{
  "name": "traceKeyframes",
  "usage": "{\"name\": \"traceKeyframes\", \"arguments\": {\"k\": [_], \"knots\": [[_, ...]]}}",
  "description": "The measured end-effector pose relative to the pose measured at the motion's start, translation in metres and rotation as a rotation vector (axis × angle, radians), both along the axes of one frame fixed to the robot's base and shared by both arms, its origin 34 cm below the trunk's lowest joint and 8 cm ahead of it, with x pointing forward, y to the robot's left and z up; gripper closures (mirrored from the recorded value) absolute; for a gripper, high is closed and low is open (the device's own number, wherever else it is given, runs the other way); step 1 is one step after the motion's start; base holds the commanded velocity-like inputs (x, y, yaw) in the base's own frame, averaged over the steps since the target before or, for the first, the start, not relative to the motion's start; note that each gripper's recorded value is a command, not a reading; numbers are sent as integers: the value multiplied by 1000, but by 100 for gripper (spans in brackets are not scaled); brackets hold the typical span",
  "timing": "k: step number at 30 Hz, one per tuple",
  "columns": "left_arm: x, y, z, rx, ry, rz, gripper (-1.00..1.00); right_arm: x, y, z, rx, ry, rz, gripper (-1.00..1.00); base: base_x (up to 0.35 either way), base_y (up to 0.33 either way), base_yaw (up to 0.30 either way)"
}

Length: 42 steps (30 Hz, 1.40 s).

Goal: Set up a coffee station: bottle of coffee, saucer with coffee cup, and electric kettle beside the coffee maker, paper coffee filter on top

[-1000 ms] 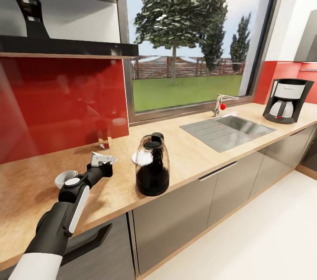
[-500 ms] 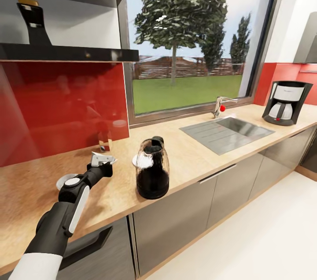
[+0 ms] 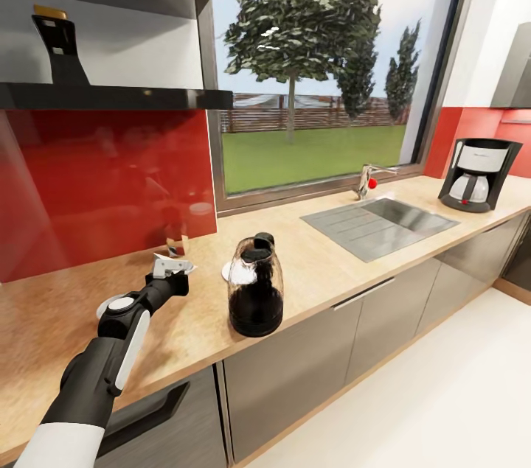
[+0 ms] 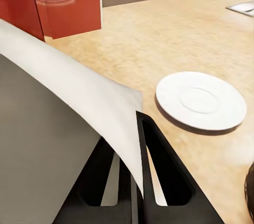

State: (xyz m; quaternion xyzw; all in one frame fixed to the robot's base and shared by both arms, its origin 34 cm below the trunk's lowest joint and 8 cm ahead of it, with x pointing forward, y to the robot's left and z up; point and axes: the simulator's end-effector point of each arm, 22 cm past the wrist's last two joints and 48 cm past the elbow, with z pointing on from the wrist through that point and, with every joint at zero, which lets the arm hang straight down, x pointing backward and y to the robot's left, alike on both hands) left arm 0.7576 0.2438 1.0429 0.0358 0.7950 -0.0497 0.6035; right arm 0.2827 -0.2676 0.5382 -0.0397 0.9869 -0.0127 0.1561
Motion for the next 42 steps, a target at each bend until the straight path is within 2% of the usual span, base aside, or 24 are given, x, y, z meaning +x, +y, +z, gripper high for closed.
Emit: {"name": "traceKeyframes", "arguments": {"k": [14,42], "knots": [[0,0,6,0,-13,-1,100,0,0,0,0,0,1,-100,-9,0,0],[-1,-1,18,1,-36,-2,100,0,0,0,0,-1,1,-100,-190,0,0]]}}
